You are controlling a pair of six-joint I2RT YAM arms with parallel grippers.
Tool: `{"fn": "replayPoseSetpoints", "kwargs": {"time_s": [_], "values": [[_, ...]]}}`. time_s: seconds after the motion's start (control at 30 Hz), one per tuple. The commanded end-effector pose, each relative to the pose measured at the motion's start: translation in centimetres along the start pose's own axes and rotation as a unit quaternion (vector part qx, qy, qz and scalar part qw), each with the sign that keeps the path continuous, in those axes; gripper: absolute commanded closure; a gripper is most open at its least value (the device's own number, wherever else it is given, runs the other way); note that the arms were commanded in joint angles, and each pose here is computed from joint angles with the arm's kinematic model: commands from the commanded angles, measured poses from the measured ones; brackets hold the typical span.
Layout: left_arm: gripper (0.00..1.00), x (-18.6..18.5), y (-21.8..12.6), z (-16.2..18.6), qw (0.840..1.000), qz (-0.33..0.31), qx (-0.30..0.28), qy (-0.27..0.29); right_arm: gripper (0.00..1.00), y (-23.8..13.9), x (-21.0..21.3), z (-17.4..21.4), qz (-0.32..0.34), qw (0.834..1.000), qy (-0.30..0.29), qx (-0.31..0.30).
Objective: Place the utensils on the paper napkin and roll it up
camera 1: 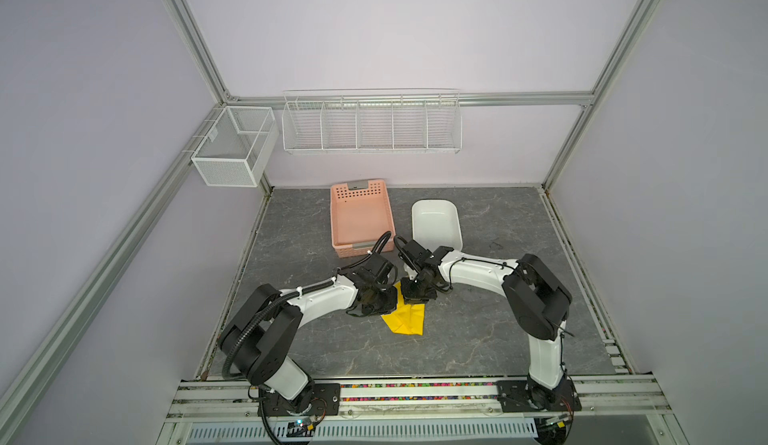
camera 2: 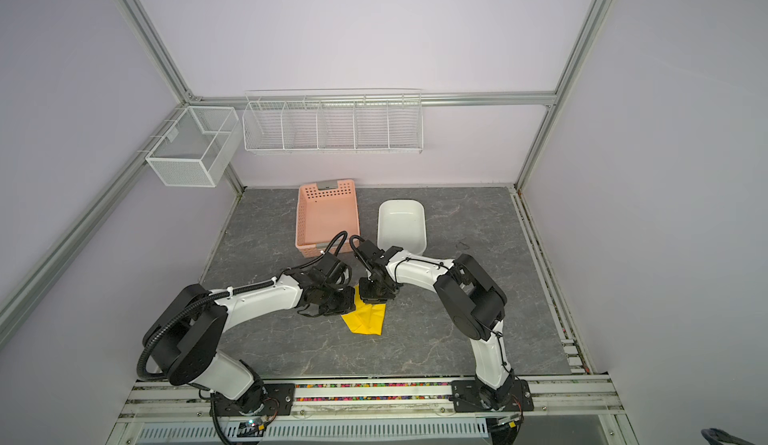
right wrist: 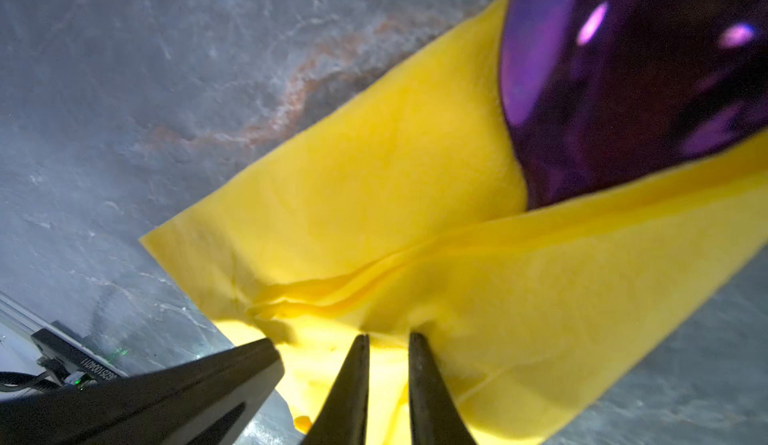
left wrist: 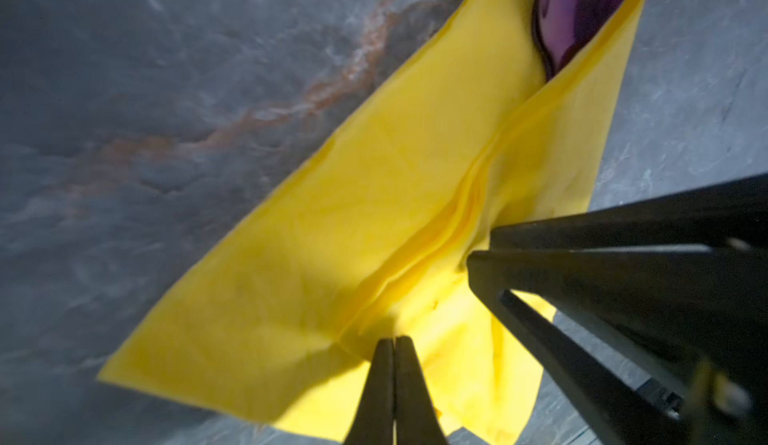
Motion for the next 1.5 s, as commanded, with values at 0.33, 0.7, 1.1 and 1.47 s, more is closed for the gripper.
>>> {"fn": "replayPoseSetpoints", "kwargs": {"time_s": [0.33, 0.7, 1.1, 1.47], "values": [[0.85, 3.4, -3.4, -1.3, 0.998, -0.017, -0.041, -0.038, 0.81, 1.6, -0.5, 0.5, 0.009, 1.000, -0.002, 0.026], [0.68, 6.5, -2.3, -1.3, 0.995, 0.041, -0.021, -0.084, 0.81, 1.4, -0.5, 0.6, 0.009, 1.000, -0.003, 0.025], [0.64, 7.5, -0.8, -0.7, 0.994, 0.051, -0.003, -0.100, 0.81, 1.3, -0.5, 0.6, 0.010, 1.000, -0.003, 0.024], [0.66, 7.3, -1.4, -1.6, 0.991, 0.089, -0.040, -0.094, 0.82, 1.0, -0.6, 0.5, 0.014, 1.000, -0.004, 0.019]]}}
Point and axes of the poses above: each gripper's point midway between its finger pads, its own y axis out along the fingers, its own x axis along the line the jaws close on, z = x × y, the point moved 8 cm from there along -y, back along the fingers, and after that the axes turned 6 degrees about y, right-handed, at the moved point
